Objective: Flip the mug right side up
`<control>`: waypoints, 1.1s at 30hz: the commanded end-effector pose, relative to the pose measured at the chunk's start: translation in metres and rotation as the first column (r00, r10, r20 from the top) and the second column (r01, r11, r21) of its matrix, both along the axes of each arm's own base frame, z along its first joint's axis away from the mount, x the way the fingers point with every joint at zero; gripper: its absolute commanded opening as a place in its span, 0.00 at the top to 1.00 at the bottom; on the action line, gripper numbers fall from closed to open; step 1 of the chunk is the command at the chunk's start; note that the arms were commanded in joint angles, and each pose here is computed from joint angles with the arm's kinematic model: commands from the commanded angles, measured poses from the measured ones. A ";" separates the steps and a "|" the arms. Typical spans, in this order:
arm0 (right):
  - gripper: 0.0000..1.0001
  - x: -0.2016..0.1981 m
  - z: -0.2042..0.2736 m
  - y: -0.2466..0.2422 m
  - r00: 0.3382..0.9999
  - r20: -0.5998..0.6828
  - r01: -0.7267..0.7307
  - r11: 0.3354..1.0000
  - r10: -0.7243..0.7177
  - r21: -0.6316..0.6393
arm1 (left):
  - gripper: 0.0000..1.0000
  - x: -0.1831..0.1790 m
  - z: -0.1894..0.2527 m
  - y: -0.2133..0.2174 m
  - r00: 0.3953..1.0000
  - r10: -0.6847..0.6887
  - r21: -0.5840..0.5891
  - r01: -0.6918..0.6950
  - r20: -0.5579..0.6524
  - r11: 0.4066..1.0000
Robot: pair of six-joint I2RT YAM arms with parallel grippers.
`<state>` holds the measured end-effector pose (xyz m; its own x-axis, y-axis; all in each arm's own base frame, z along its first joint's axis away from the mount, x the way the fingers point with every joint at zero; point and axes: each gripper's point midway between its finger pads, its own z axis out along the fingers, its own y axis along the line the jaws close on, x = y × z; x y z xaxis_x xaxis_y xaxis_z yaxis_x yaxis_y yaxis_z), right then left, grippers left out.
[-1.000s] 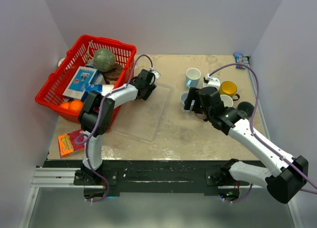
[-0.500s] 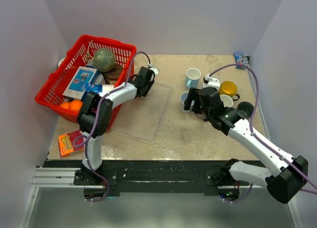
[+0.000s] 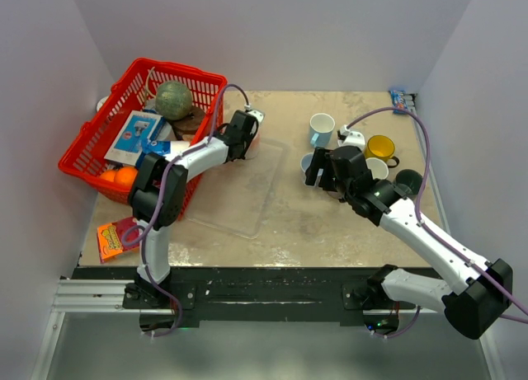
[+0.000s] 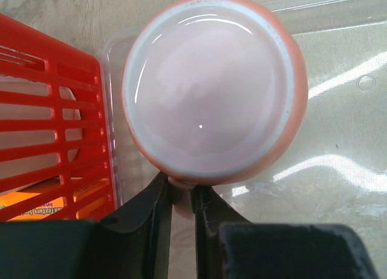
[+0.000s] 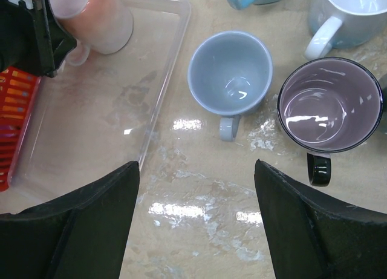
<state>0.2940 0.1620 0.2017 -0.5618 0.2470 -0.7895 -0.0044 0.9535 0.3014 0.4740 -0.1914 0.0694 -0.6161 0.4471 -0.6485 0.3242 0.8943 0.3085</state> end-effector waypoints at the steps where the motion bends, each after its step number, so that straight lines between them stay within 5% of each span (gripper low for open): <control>1: 0.21 0.000 0.015 0.008 0.999 0.038 -0.027 0.998 0.025 0.059 | 1.00 0.006 0.024 -0.007 0.998 0.058 -0.088 -0.054 0.039 0.995; 7: 0.21 -0.008 0.025 0.020 0.994 0.050 -0.100 0.988 0.095 0.120 | 1.00 -0.009 0.053 -0.023 0.996 0.091 -0.266 -0.084 0.017 0.960; 16: 0.19 -0.031 0.039 0.052 0.961 0.105 -0.275 0.919 0.255 0.281 | 1.00 -0.045 0.128 -0.062 0.998 0.060 -0.617 -0.052 -0.008 0.785; 23: 0.16 -0.059 0.053 0.090 0.873 0.220 -0.487 0.755 0.435 0.440 | 1.00 -0.096 0.199 -0.103 0.994 -0.109 -0.881 0.060 0.009 0.470; 29: 0.14 -0.062 0.084 0.100 0.837 0.365 -0.547 0.658 0.409 0.518 | 1.00 -0.145 0.251 -0.120 0.969 -0.243 -0.985 0.080 0.040 0.154; 33: 0.12 -0.061 0.105 0.096 0.825 0.434 -0.560 0.637 0.363 0.531 | 1.00 -0.172 0.268 -0.123 0.952 -0.300 -0.998 0.060 0.056 0.004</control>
<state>0.2359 0.2544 0.2451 -0.6319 0.3869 -0.6715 -0.4417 0.5322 0.7223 0.3337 -0.3001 0.2493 -0.7623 -0.3530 -0.5426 0.3241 0.5174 -0.7920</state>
